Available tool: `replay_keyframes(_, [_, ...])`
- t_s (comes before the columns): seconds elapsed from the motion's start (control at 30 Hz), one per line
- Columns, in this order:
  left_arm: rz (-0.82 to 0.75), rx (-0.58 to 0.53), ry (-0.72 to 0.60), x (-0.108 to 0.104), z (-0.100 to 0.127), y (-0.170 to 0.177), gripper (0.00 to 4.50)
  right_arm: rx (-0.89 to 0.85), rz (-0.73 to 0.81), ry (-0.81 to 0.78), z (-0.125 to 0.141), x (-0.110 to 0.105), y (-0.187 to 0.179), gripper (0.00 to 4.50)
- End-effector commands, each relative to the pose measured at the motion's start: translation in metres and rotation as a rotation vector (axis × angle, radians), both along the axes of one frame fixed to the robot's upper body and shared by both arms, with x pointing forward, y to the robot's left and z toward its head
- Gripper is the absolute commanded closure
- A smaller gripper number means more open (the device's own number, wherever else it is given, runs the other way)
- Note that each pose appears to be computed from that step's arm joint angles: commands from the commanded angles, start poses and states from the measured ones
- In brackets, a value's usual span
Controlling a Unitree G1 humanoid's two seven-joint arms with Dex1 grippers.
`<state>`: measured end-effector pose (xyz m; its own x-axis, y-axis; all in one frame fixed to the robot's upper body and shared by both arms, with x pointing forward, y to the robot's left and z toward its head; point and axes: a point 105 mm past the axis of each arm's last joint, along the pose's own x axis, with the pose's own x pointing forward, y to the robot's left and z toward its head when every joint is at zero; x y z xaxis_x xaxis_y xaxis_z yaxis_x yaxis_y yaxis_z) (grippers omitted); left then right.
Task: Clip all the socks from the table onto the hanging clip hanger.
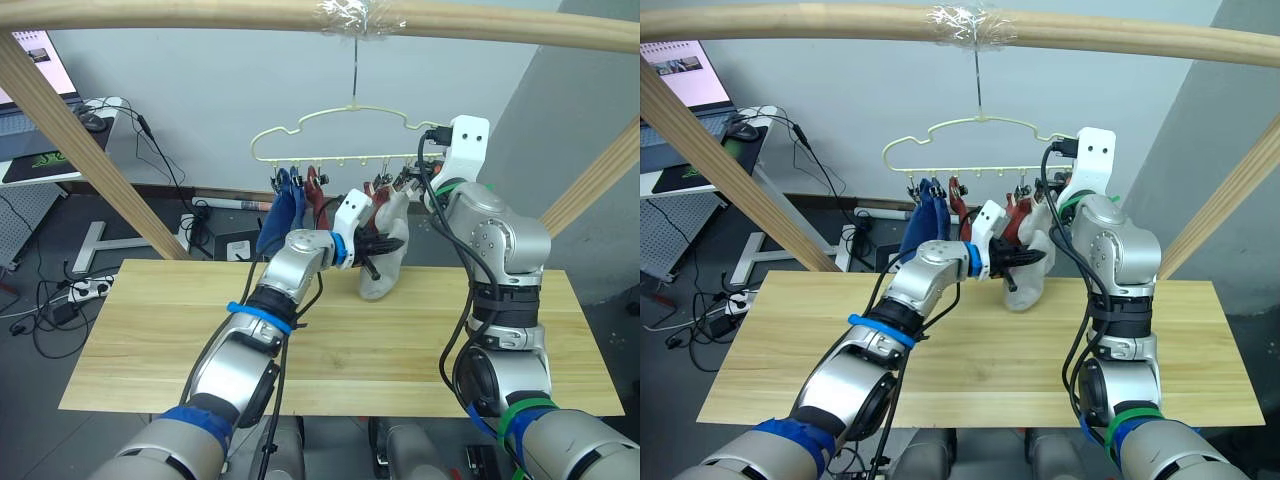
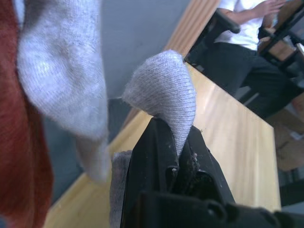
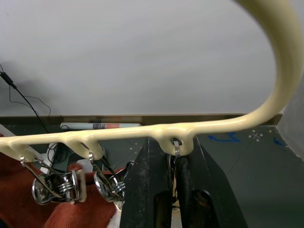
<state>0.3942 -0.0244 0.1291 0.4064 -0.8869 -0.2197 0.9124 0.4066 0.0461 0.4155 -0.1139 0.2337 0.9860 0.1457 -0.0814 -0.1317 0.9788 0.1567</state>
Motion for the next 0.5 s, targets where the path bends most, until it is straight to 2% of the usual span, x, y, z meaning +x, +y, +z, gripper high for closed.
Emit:
replay_keyframes(0.03, [0.021,-0.021,-0.054,0.009,0.013,-0.009,4.45,0.019,0.027,-0.120,0.038,-0.008,0.007,4.50])
replay_keyframes(0.5, [0.050,-0.056,-0.093,0.020,0.033,-0.022,4.45,0.021,0.034,-0.109,0.035,-0.011,0.010,4.50])
